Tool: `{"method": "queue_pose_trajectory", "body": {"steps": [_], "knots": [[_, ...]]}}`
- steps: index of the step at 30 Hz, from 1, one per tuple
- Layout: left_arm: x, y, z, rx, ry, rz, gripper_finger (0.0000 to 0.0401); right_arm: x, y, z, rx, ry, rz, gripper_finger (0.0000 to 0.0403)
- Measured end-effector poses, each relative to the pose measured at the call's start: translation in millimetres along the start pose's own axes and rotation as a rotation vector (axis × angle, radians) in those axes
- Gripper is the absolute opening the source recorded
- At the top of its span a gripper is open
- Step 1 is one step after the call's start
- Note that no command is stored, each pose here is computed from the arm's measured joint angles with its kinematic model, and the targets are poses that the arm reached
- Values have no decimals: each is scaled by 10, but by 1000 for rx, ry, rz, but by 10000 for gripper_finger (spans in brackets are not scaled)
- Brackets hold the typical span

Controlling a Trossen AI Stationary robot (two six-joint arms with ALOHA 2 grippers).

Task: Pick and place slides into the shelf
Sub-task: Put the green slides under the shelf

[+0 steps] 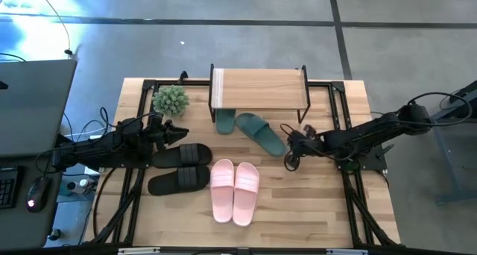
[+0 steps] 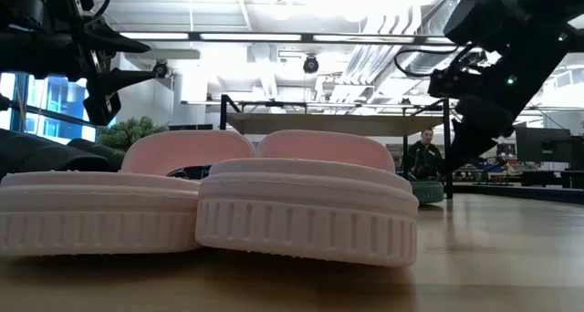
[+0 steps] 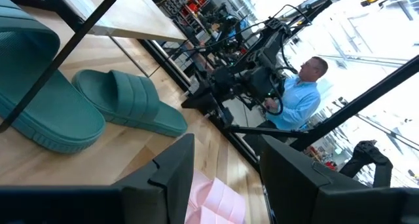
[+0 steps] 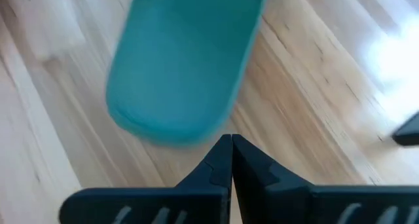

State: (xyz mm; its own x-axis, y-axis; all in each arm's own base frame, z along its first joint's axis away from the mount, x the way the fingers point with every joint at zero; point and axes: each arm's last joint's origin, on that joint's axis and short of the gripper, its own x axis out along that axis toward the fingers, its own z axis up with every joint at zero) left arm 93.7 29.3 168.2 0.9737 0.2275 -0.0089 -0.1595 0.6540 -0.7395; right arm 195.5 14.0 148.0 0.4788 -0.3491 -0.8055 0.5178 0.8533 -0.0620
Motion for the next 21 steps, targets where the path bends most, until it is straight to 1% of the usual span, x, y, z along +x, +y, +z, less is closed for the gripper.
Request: {"method": "queue_pose_trajectory", "body": {"steps": [5,7,12,17,21], "knots": [[0,0,0,0,0,0,159,143,-26,-83,-17,121,0,0],[0,0,0,0,0,0,159,230,0,-102,-25,140,-3,0],[0,0,0,0,-1,1,159,359,78,-73,-54,98,9,0],[0,1,1,0,-2,2,159,356,149,-10,-65,80,28,0],[0,0,0,1,-2,2,159,332,240,104,-76,30,138,0]]}}
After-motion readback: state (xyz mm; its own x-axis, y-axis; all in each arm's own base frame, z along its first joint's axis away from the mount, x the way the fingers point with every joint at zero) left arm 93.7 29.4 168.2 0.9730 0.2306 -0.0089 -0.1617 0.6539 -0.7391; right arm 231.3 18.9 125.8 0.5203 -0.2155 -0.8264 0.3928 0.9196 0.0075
